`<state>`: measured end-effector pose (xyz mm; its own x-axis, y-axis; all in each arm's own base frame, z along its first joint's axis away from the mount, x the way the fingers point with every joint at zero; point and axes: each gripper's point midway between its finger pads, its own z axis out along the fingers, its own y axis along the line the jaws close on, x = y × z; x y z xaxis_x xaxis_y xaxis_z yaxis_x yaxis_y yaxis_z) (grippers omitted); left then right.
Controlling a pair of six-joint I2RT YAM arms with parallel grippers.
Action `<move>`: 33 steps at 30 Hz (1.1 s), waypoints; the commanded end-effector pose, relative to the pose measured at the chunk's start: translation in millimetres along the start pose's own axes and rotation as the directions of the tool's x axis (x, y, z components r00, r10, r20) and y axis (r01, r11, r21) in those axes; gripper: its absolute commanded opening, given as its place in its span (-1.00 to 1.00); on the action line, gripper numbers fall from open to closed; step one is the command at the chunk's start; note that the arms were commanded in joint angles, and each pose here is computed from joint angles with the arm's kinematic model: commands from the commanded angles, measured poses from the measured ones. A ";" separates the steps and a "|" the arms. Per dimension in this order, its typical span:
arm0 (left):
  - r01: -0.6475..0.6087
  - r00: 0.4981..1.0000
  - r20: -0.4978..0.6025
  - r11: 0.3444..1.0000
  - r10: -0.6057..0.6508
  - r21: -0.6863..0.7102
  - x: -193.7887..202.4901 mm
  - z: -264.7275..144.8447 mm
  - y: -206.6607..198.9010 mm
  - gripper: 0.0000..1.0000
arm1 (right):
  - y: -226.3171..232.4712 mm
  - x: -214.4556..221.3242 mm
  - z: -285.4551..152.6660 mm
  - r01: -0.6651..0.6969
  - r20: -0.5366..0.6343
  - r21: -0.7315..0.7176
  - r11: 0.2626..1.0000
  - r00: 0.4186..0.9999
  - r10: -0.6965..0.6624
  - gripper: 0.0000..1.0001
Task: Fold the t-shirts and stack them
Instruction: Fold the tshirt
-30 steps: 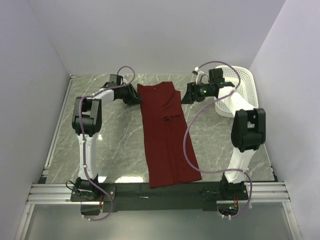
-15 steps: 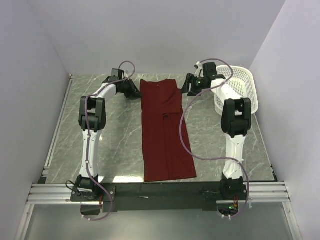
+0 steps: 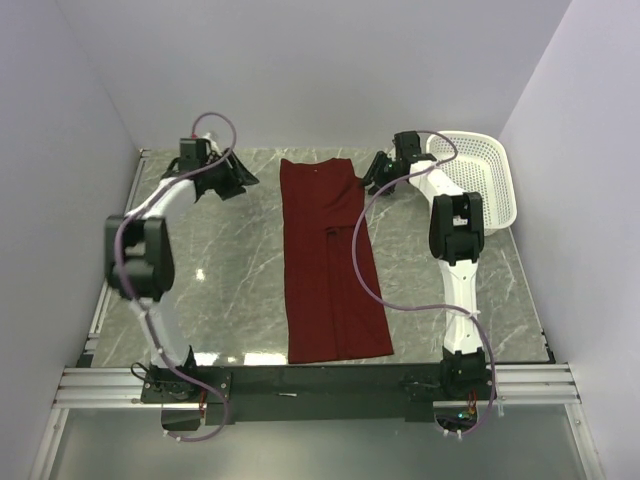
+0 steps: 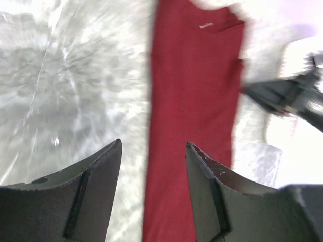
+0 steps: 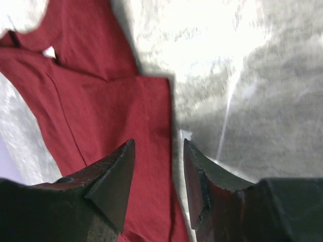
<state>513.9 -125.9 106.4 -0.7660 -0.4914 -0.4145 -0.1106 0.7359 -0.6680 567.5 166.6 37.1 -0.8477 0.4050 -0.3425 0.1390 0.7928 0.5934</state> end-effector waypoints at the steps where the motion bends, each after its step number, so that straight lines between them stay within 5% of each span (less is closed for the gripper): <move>1: -0.151 0.970 0.207 0.985 0.131 0.084 -26.3 -67.6 -49.1 0.19 | 13.9 -20.5 6.9 -0.027 0.062 -0.022 0.999 0.998 0.028 0.00; 12: -0.181 0.957 0.243 0.980 0.157 0.079 54.5 -165.0 -40.5 0.26 | 7.1 -7.2 23.6 -0.091 0.005 -0.048 0.995 0.996 0.091 -0.22; 20: -0.194 0.952 0.252 0.979 0.173 0.061 62.0 -184.6 -40.6 0.27 | 16.4 -27.9 3.2 -0.024 0.094 -0.036 0.999 0.995 0.028 -0.74; 33: -0.182 0.958 0.235 0.981 0.162 0.067 71.3 -183.9 -35.7 0.26 | 42.2 -40.8 -40.8 0.100 0.227 -0.014 0.995 0.969 -0.094 -0.90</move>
<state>348.9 -102.5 202.9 -0.6319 -0.4673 -0.6183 0.0367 0.7788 -0.6262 574.9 160.0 42.6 -0.7972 0.4453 -0.4077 0.1549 0.8036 0.5747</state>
